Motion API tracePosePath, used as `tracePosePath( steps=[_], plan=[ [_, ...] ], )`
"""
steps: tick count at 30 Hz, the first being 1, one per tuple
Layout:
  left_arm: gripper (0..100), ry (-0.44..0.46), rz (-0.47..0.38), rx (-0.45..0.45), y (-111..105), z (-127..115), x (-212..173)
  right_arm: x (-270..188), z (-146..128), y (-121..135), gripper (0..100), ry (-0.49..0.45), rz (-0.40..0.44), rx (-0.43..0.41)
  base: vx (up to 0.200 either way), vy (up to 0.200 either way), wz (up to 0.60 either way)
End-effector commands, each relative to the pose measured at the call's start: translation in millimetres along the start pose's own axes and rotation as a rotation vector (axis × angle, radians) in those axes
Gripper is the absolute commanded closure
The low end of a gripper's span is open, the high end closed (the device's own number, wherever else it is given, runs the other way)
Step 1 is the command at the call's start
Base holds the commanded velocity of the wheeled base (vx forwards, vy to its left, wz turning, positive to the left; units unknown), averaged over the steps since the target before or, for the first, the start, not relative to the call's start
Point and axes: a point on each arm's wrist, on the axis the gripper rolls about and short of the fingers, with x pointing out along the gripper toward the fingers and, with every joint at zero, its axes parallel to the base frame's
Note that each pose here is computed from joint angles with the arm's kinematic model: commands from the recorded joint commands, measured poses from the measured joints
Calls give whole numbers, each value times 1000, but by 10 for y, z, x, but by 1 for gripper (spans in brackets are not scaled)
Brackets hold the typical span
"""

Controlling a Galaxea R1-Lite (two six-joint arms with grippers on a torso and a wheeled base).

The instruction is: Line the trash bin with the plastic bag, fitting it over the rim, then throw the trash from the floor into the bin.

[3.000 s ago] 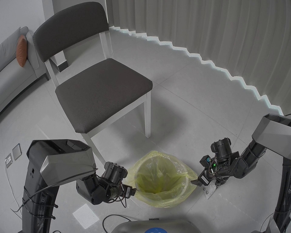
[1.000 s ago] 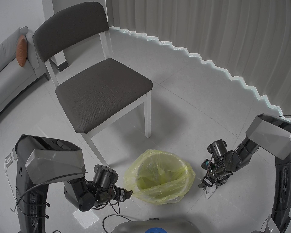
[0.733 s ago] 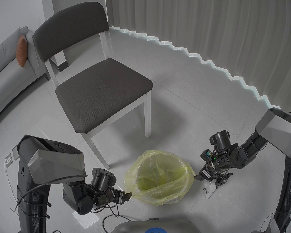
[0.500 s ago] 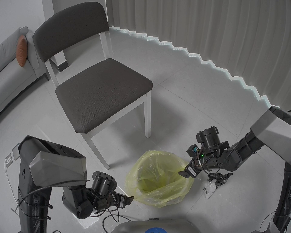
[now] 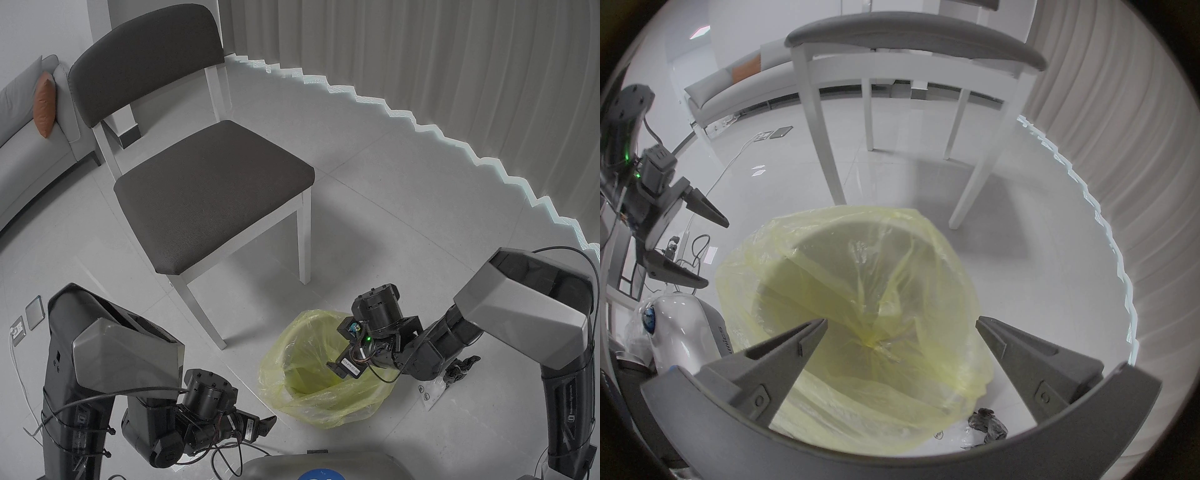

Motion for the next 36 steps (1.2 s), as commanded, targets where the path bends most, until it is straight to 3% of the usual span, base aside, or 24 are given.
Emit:
tracePosePath(
  steps=[1, 9, 19, 31, 36],
  plan=[
    [0, 19, -3, 5, -6, -72, -30, 232, -85, 123, 0, 32, 4, -38, 0, 0, 0],
    [0, 20, -9, 10, -30, -79, -34, 265, -180, 152, 0, 98, -13, -163, 0, 0, 0],
    [0, 18, -8, 6, -26, -79, -36, -83, -185, 148, 0, 191, 56, -200, 0, 0, 0],
    [0, -14, -19, 11, -39, -103, -9, -360, -349, 481, 0, 241, 135, -269, 0, 0, 0],
    [0, -23, -20, 9, -28, -124, -53, -385, -316, 472, 0, 226, 130, -265, 0, 0, 0]
  ],
)
